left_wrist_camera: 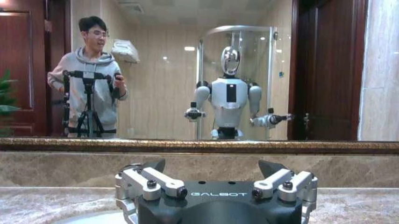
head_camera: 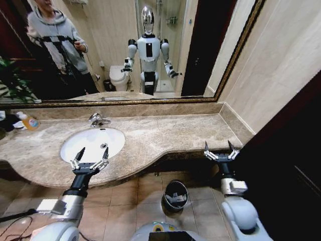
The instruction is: Pick up the trash from the sink and place it in the trash bin.
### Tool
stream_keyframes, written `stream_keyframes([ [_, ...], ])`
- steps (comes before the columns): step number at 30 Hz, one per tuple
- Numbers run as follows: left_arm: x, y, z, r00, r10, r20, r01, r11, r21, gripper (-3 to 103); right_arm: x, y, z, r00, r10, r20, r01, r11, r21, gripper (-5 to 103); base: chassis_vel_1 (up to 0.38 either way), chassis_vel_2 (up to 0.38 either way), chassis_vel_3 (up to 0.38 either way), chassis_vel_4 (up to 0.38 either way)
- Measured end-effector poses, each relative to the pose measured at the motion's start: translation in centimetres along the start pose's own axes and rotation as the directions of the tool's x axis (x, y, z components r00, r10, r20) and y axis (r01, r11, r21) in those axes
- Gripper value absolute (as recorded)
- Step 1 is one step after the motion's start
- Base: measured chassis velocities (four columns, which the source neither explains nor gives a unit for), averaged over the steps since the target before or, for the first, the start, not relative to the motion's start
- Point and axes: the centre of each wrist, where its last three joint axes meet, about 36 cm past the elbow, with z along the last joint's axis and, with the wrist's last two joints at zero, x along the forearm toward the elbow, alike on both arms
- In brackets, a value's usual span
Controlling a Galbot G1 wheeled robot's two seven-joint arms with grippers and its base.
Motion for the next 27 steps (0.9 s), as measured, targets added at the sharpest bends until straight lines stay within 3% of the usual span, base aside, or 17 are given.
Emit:
stream_keyframes([
  [4, 0.0, 0.0, 0.0, 1.000, 0.000, 0.000, 0.000, 1.000, 0.000, 100, -0.8, -1.5, -2.2, 0.986, -0.150, -0.074, 0.149, 0.989, -0.027, 100, 0.000, 0.000, 0.000, 0.000],
  [8, 0.0, 0.0, 0.0, 1.000, 0.000, 0.000, 0.000, 1.000, 0.000, 100, -1.7, -2.1, -2.3, 0.975, -0.195, -0.102, 0.190, 0.980, -0.062, 100, 0.000, 0.000, 0.000, 0.000],
  [13, 0.0, 0.0, 0.0, 1.000, 0.000, 0.000, 0.000, 1.000, 0.000, 100, -2.0, -1.0, -2.2, 0.982, -0.151, -0.111, 0.138, 0.983, -0.119, 100, 0.000, 0.000, 0.000, 0.000],
  [27, 0.0, 0.0, 0.0, 1.000, 0.000, 0.000, 0.000, 1.000, 0.000, 100, -1.0, -0.4, -2.4, 0.986, -0.095, -0.134, 0.082, 0.992, -0.099, 100, 0.000, 0.000, 0.000, 0.000],
])
